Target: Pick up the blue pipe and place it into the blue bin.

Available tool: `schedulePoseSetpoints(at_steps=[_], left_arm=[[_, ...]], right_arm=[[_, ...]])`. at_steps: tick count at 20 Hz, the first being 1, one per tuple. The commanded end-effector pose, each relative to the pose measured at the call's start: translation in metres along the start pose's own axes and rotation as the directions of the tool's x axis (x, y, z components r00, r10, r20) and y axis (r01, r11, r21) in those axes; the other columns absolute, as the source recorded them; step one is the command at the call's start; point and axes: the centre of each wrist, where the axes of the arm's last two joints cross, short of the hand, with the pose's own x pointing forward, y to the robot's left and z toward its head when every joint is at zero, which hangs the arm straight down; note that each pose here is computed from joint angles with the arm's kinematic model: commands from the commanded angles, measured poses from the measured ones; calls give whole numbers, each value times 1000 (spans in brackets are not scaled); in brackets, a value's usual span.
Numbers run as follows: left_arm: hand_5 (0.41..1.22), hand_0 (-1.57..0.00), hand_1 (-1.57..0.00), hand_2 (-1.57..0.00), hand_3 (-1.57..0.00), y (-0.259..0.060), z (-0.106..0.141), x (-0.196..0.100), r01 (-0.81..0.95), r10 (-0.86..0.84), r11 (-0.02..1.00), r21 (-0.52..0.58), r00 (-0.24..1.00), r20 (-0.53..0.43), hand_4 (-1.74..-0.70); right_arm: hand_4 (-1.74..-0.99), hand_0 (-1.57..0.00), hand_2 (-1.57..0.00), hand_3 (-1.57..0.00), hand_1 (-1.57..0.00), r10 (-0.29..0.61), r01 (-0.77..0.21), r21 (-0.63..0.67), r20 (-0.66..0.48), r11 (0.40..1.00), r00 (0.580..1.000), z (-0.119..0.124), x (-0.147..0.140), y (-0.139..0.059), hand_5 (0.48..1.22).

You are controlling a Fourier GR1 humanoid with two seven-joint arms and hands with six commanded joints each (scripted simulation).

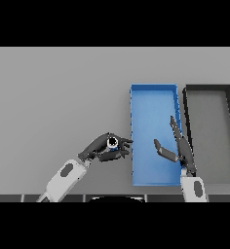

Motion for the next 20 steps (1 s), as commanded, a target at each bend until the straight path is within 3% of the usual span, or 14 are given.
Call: schedulePoseSetpoints(at_steps=[1,7,12,14,17,20], left_arm=[[1214,-1551,-1553,-1555,-1445,0,-4,5,9,-9,1000,-9,1000,-4,-1723],[1219,-1566,-1566,-1567,-1441,-1,-8,19,27,-29,998,-51,999,-37,-1727],[1219,-1569,-1569,-1570,-1443,0,-8,18,23,-24,999,-45,999,-42,-1730],[1220,-1570,-1570,-1570,-1443,-1,-4,19,27,-29,998,-53,999,-31,-1731],[1220,-1570,-1571,-1571,-1438,-3,-10,20,36,-39,997,-64,998,-44,-1731],[1221,-1571,-1571,-1571,-1440,-1,-12,18,36,-39,998,-59,998,-49,-1731]], right_arm=[[-1217,1,1,1,1,-1,1,4,-2,1000,1000,1,-3,1,635],[-1186,1,1,1,1,-3,3,-26,5,1000,1000,8,-5,3,629],[-1186,1,1,1,1,-63,51,-287,-32,957,998,77,-5,50,629],[-1209,1,1,1,1,-75,53,-354,-51,934,996,89,0,62,623],[-1191,1,1,1,1,-91,72,-364,-36,928,995,91,7,64,619],[-1199,1,1,1,1,-171,186,-272,75,944,982,87,31,49,593]])
